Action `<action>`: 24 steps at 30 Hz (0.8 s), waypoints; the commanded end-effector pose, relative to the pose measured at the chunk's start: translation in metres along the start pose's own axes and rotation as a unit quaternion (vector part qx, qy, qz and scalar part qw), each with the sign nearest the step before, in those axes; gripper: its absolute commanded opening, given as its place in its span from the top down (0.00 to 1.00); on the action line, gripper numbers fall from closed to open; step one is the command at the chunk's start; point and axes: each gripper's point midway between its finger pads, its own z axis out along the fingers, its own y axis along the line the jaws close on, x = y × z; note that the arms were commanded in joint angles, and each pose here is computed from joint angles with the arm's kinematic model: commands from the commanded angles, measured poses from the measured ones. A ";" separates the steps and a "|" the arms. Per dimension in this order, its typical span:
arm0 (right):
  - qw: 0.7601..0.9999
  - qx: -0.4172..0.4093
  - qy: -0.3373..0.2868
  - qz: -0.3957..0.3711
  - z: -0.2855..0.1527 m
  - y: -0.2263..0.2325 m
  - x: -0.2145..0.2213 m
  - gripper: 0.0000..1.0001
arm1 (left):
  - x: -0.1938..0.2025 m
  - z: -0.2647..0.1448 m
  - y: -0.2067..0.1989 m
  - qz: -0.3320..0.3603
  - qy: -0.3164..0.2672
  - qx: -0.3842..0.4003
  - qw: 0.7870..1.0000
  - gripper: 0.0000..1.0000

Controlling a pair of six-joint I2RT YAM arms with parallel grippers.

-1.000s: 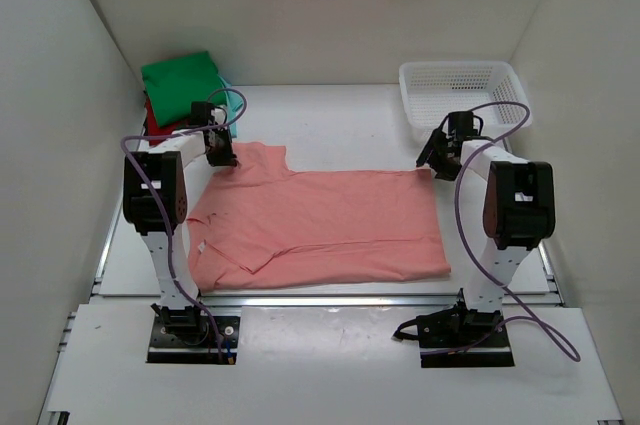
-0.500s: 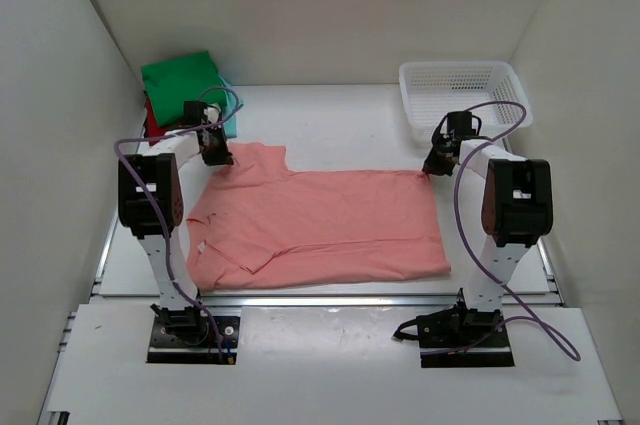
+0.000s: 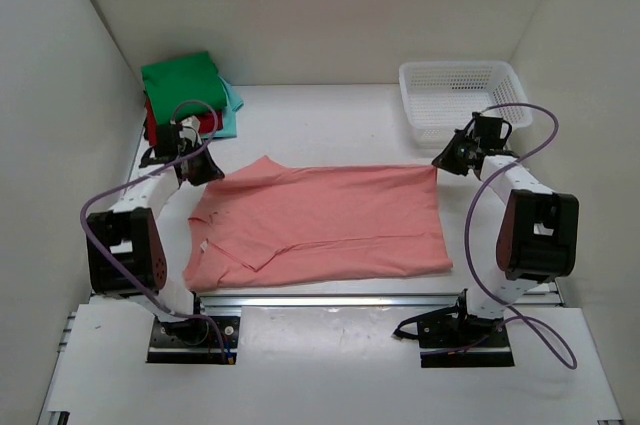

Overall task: Fold and stack the t-shirts
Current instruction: Fold the other side of the tshirt into a rectangle

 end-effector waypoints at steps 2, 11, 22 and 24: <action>1.000 -0.018 -0.009 -0.017 -0.021 0.001 0.006 1.00 | 0.033 -0.021 -0.015 -0.002 0.006 0.026 1.000 1.00; 1.000 -0.013 0.009 -0.015 -0.046 -0.015 0.055 1.00 | 0.077 -0.054 -0.013 0.014 0.023 0.000 1.000 1.00; 1.000 0.029 -0.007 -0.002 -0.066 -0.036 0.074 1.00 | 0.101 -0.083 0.002 -0.004 0.025 -0.054 0.998 1.00; 0.999 0.044 -0.016 0.002 -0.070 -0.043 0.071 1.00 | 0.101 -0.088 0.007 -0.011 0.020 -0.070 0.997 1.00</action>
